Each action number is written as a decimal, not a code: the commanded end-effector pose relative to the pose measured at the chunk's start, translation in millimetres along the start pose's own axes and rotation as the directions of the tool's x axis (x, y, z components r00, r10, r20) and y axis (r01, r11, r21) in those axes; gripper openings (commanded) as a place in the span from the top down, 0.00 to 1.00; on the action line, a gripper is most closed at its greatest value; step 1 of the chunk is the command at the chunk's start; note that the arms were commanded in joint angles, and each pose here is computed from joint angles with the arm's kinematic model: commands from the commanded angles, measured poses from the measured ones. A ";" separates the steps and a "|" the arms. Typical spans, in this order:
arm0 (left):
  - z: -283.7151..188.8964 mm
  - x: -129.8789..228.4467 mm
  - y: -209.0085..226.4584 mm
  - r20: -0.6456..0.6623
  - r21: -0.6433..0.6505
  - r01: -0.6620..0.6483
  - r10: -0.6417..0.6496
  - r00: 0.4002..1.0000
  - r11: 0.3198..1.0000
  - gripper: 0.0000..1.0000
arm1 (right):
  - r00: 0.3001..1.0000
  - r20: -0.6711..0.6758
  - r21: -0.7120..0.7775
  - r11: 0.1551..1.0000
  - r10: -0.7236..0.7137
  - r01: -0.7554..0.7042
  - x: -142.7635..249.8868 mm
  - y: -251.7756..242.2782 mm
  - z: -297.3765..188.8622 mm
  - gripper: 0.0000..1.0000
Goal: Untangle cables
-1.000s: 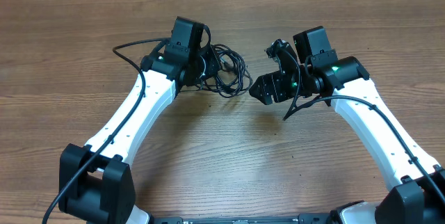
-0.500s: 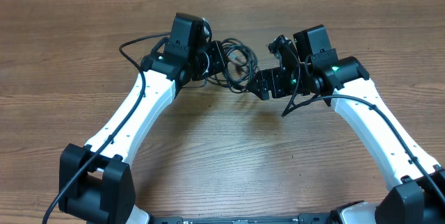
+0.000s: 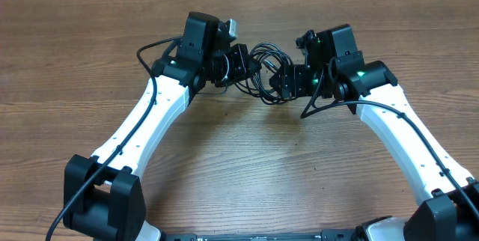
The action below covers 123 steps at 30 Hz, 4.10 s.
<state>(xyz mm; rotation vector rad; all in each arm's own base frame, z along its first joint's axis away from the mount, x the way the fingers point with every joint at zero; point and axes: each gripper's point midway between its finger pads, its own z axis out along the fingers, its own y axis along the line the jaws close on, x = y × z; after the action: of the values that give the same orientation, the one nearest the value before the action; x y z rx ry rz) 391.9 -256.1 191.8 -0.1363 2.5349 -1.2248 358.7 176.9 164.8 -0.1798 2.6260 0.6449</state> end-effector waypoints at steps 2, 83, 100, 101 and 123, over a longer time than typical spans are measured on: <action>-6.2 5.9 -28.0 -0.070 0.155 -0.033 0.045 0.997 0.987 0.96 | 1.000 0.005 0.117 0.993 0.020 -0.021 -1.2 -22.9 9.1 0.21; -97.5 -45.8 38.1 -0.057 0.269 0.181 -0.171 0.984 0.946 0.96 | 0.993 -0.073 -0.181 0.981 -0.090 0.076 9.1 -31.7 -4.5 0.00; -90.6 -37.6 78.4 -0.044 0.050 0.669 -0.667 0.744 0.742 0.96 | 0.773 0.091 -0.338 0.711 -0.628 0.617 31.2 86.9 22.9 0.01; -90.6 -37.4 78.1 -0.047 0.050 0.683 -0.682 0.730 0.728 0.96 | 0.755 0.110 -0.337 0.691 -0.646 0.640 30.6 91.5 23.4 0.02; -90.7 -36.9 77.1 -0.061 0.042 0.806 -0.803 0.593 0.591 0.96 | 0.742 0.121 -0.354 0.670 -0.659 0.653 26.7 89.7 79.4 0.26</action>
<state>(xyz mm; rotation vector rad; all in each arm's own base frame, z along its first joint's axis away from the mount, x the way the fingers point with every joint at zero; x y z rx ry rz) 401.7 -129.2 173.2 -1.4064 2.5232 -1.5466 345.9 288.8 124.7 -1.1833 2.1952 0.8341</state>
